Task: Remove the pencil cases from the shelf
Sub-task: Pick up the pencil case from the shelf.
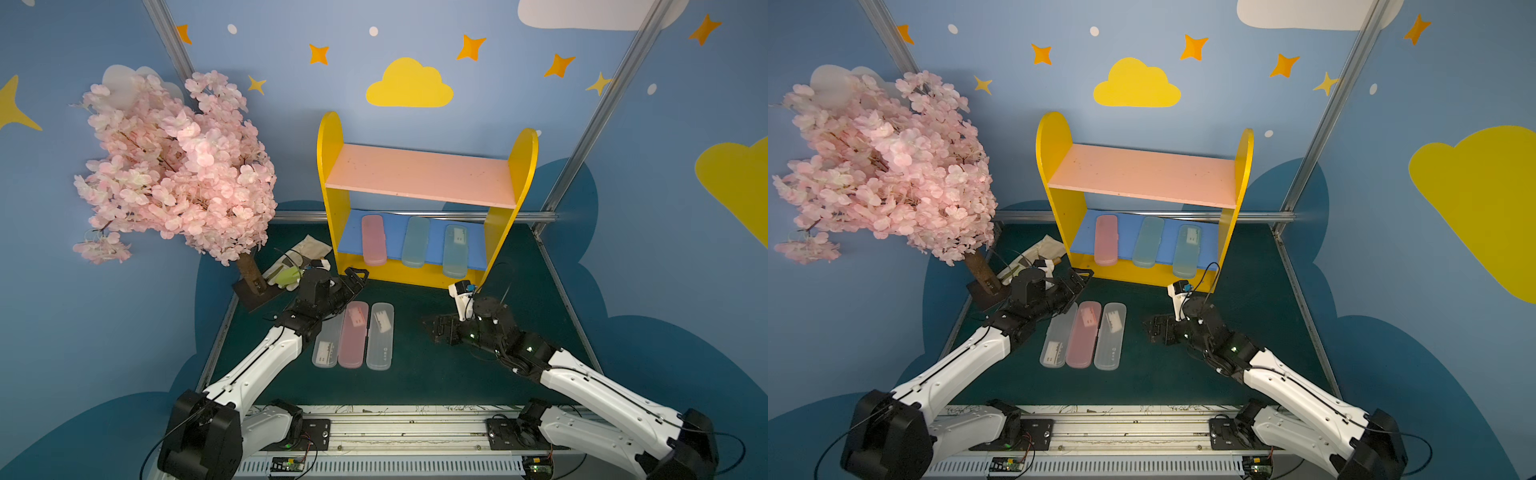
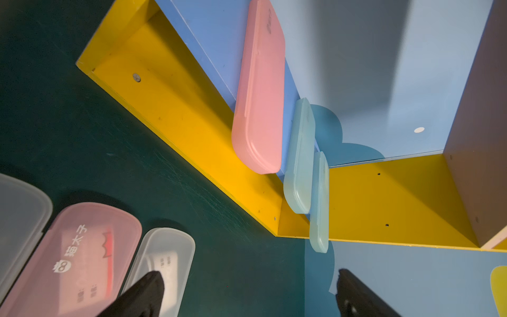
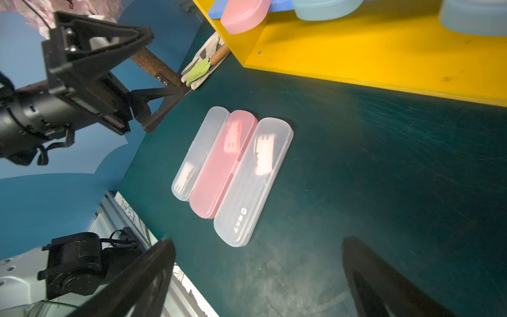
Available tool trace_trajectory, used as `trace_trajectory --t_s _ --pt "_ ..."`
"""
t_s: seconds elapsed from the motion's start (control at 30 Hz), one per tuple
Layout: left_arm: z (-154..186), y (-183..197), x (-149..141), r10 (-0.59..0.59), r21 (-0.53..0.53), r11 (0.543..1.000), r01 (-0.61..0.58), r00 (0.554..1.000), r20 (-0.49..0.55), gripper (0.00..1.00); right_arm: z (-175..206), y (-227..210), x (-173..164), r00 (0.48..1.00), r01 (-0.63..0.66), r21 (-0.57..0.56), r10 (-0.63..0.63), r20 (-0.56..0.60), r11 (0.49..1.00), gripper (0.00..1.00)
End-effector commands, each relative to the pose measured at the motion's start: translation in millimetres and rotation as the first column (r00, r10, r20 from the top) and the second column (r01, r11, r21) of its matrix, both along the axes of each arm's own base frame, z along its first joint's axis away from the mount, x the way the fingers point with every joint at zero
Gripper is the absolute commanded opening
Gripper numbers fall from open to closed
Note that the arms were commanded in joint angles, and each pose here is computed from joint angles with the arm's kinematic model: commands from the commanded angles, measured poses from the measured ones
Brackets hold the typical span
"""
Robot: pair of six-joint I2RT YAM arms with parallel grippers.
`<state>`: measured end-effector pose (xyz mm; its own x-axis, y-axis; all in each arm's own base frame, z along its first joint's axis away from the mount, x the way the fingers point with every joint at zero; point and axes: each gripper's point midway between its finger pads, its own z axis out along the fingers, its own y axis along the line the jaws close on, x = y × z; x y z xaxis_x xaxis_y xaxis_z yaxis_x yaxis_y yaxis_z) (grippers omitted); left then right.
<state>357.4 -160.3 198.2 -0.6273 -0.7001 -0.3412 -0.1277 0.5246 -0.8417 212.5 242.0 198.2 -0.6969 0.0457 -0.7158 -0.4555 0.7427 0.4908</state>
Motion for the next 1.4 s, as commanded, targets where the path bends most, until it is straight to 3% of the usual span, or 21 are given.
trace_trajectory --t_s 0.0,0.27,0.7,1.0,1.37 --pt "21 -3 25 0.014 -0.053 0.999 -0.011 0.997 0.072 0.97 7 -17 5 0.993 0.057 0.014 -0.058 0.104 0.998 0.99" --pt "2 -3 66 0.061 -0.046 0.997 -0.059 0.997 0.048 0.94 17 -34 2 0.981 0.104 0.045 -0.11 0.162 0.994 0.99" --pt "-28 -16 111 0.018 -0.105 0.994 -0.015 1.0 0.022 0.79 16 -36 1 0.981 0.108 0.033 -0.112 0.159 0.994 0.99" --pt "-31 -24 117 -0.007 -0.135 0.991 0.01 1.0 0.021 0.73 14 -35 3 0.982 0.11 0.026 -0.112 0.155 0.994 0.99" --pt "-31 -26 117 -0.015 -0.153 0.988 0.018 1.0 0.019 0.53 15 -37 4 0.98 0.118 0.025 -0.12 0.157 0.993 0.99"
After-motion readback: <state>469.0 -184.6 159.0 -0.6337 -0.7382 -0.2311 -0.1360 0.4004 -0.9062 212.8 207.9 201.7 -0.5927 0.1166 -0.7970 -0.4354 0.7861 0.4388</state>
